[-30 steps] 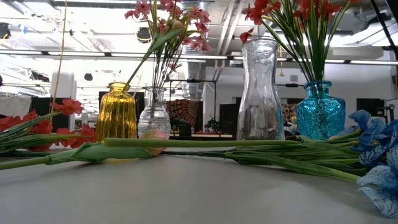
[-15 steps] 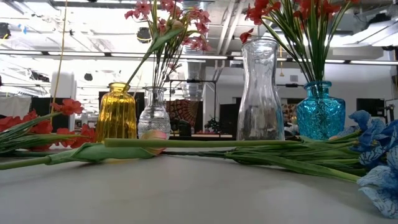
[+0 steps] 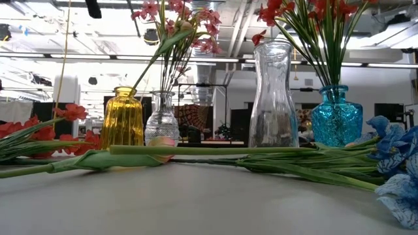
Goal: Sort flowers into vase by color
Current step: Put the pink flowers into the top transparent vase
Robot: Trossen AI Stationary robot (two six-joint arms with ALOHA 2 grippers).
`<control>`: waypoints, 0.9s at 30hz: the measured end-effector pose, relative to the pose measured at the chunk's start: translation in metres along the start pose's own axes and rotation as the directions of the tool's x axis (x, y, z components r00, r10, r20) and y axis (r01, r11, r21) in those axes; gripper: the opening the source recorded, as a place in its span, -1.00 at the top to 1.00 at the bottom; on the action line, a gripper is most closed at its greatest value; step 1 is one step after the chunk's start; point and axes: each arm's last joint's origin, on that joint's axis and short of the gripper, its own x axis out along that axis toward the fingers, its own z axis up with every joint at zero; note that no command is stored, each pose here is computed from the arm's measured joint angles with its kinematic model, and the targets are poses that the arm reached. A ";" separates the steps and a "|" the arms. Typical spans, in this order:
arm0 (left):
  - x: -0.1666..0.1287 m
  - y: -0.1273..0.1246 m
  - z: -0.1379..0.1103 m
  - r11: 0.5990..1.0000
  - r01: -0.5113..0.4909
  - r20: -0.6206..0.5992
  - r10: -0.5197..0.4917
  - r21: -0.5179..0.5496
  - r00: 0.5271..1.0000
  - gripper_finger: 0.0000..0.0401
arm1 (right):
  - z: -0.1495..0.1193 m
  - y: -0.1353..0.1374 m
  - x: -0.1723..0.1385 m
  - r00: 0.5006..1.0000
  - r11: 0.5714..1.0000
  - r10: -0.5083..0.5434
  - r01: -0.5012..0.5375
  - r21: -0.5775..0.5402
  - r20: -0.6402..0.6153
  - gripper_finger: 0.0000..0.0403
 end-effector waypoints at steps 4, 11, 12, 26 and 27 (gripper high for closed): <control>-0.011 0.009 -0.020 0.999 -0.023 0.064 0.021 0.029 0.998 0.99 | -0.007 0.001 0.011 0.999 0.999 0.045 -0.045 0.012 -0.031 0.12; -0.026 0.020 -0.044 0.993 -0.084 0.141 0.073 0.077 0.987 0.99 | -0.029 -0.002 0.020 1.000 0.999 0.003 -0.002 0.046 -0.018 0.12; -0.027 0.021 -0.047 0.993 -0.089 0.148 0.076 0.082 0.986 0.99 | -0.032 -0.002 0.020 1.000 0.999 -0.009 0.009 0.050 -0.006 0.12; -0.018 0.024 -0.070 0.980 -0.105 0.167 0.076 0.170 0.983 0.99 | -0.100 0.005 0.011 0.976 0.969 -0.192 0.172 0.177 0.103 0.12; -0.016 0.024 -0.073 0.979 -0.106 0.156 0.078 0.175 0.985 0.99 | -0.105 0.006 0.012 0.971 0.965 -0.207 0.183 0.189 0.120 0.12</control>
